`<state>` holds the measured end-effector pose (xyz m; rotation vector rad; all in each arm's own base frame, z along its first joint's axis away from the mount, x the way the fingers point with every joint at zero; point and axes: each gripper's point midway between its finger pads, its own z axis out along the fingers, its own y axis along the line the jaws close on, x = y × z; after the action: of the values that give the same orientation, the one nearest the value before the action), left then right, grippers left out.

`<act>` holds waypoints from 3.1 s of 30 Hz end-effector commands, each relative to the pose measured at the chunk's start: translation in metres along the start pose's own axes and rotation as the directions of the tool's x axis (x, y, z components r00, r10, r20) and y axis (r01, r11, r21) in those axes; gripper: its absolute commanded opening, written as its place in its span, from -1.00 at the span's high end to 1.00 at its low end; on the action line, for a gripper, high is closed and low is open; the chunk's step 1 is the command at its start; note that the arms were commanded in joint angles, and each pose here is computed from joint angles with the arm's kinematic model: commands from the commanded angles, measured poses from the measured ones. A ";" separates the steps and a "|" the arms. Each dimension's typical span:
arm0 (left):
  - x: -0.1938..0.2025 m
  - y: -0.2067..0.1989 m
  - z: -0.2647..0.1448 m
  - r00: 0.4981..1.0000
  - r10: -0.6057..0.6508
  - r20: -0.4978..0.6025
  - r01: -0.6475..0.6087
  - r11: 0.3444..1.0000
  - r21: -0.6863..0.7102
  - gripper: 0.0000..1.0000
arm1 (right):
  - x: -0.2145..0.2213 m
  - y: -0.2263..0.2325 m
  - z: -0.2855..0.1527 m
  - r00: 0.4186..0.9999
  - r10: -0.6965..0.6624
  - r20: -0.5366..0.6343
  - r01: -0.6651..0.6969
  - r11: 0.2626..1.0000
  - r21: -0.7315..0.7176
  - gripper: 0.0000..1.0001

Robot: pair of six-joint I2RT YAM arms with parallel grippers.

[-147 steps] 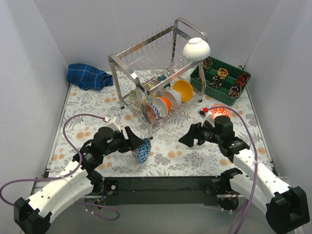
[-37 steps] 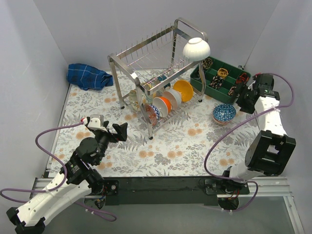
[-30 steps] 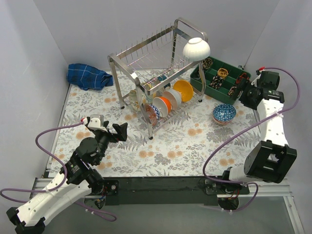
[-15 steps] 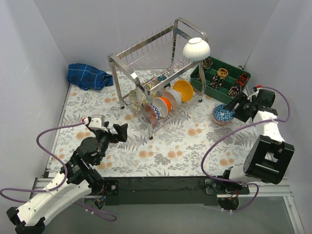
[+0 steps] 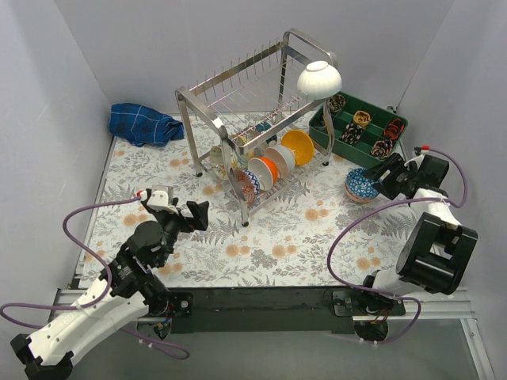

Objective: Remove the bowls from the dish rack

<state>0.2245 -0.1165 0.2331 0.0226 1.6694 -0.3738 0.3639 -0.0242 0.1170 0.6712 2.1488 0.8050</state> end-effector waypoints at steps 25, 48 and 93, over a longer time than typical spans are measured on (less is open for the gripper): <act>0.004 0.002 0.003 0.999 0.046 -0.017 -0.046 0.999 -0.005 -0.96 | -0.065 0.294 -0.112 -0.019 -0.813 0.581 0.932 0.196 0.305 -0.97; 0.017 -0.001 0.013 0.992 0.108 -0.064 -0.108 0.994 -0.004 -0.96 | -0.071 0.317 -0.081 -0.264 -0.824 0.501 0.942 -0.108 0.318 -0.89; 0.023 0.000 0.017 0.988 0.131 -0.083 -0.132 0.991 -0.005 -0.96 | -0.095 0.359 -0.068 -0.280 -0.698 0.659 0.924 -0.010 0.383 -0.51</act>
<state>0.2364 -0.1259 0.2094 0.1363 1.7462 -0.2755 0.4480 0.1288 0.4161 -0.8165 1.1448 -0.1015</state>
